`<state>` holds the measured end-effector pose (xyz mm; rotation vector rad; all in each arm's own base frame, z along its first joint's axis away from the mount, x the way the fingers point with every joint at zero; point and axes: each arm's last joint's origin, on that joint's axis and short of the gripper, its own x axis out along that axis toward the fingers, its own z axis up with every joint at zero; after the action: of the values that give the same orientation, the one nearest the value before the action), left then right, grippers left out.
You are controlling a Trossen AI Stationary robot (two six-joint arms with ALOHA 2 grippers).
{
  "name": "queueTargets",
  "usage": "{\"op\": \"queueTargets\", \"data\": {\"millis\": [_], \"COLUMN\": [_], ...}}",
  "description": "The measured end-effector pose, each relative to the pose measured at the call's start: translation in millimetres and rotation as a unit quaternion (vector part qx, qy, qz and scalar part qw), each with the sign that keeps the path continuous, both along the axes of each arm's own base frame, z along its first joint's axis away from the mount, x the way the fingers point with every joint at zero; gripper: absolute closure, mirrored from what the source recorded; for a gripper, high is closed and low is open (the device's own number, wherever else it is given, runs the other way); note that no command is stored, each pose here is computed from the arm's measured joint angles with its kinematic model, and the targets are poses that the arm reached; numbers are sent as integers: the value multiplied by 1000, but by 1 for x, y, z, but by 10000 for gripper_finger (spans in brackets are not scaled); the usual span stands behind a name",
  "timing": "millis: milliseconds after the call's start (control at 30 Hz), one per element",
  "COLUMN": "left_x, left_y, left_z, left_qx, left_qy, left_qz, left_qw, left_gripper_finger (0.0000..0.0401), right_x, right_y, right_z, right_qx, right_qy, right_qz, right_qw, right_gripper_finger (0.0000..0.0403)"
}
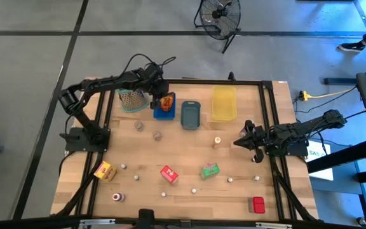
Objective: Pick & Place Kitchen Items
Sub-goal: Put the orange seasoning pack into the blue bin
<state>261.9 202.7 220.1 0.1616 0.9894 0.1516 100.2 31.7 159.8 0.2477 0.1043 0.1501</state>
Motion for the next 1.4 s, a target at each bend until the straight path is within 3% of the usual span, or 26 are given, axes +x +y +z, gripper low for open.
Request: {"op": "queueTargets", "data": {"millis": [233,1400], "left_x": [0,-3], "left_y": [-6,-4], "left_z": [12,13], "left_qx": [35,16], "left_qy": [-2,-10], "left_qz": [0,26], "left_qw": [999,999], "left_gripper_finger": [400,390], "right_x": [1,2], "right_y": [0,1], "right_z": [-2,-3], "right_qx": [-3,-5], "right_qy": [8,14], "right_qz": [0,0], "right_qw": [1000,1000], "right_gripper_finger": [402,402]}}
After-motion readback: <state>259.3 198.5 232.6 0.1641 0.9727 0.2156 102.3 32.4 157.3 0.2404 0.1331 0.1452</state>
